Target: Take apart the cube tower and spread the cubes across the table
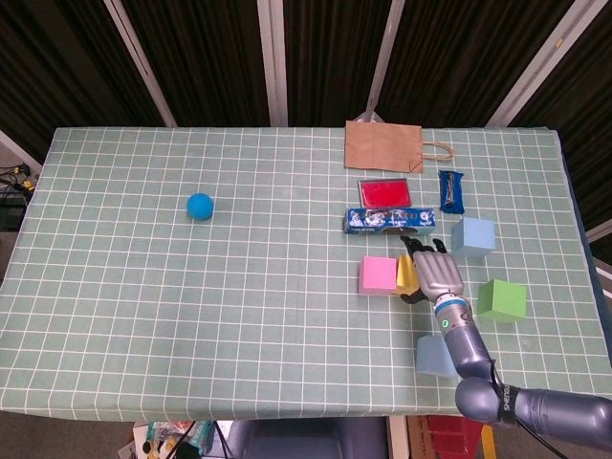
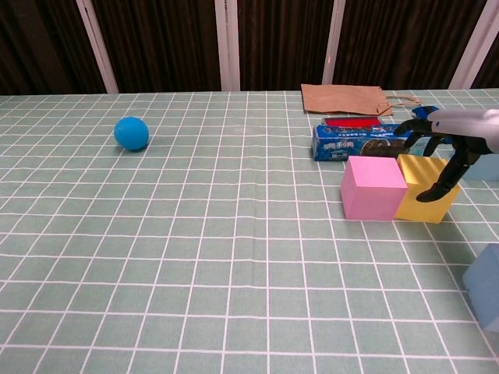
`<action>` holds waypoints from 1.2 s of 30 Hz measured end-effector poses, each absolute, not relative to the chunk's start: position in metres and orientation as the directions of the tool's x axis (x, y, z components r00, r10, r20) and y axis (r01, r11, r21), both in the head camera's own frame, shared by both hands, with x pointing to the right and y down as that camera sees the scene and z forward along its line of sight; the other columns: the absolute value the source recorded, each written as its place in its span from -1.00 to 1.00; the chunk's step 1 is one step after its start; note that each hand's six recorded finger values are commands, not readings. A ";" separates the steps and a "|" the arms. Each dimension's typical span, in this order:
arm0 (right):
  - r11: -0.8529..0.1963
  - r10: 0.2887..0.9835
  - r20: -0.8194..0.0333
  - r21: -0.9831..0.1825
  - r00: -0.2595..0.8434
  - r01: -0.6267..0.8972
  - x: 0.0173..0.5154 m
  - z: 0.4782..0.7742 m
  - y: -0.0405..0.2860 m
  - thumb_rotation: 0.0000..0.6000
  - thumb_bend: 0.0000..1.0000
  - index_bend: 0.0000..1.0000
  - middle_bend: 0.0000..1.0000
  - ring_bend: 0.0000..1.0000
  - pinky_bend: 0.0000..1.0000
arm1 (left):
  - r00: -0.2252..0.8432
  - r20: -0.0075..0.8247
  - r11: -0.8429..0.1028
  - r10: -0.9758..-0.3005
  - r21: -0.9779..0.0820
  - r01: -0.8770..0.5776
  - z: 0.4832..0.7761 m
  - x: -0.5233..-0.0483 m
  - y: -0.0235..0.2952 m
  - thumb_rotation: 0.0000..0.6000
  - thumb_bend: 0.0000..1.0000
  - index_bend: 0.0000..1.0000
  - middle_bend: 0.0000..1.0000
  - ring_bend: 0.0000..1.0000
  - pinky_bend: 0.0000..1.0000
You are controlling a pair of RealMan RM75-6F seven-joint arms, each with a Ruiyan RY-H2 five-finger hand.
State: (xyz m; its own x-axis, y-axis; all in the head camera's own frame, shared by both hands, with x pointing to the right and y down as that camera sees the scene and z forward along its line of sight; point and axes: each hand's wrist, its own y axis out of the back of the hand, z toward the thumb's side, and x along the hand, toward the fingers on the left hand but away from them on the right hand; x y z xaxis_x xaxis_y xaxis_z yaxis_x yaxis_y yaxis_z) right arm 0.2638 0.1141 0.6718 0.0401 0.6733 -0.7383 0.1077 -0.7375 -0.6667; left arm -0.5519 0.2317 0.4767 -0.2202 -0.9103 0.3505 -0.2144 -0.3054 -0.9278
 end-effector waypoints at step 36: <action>-0.707 0.700 -0.712 -0.702 -0.058 0.091 0.326 0.659 0.105 1.00 -0.61 -0.55 -0.47 -0.34 -1.00 | -0.220 0.357 -0.316 -0.908 -0.928 -0.198 0.480 -0.548 0.233 1.00 -0.23 -0.47 -0.97 -1.00 -1.00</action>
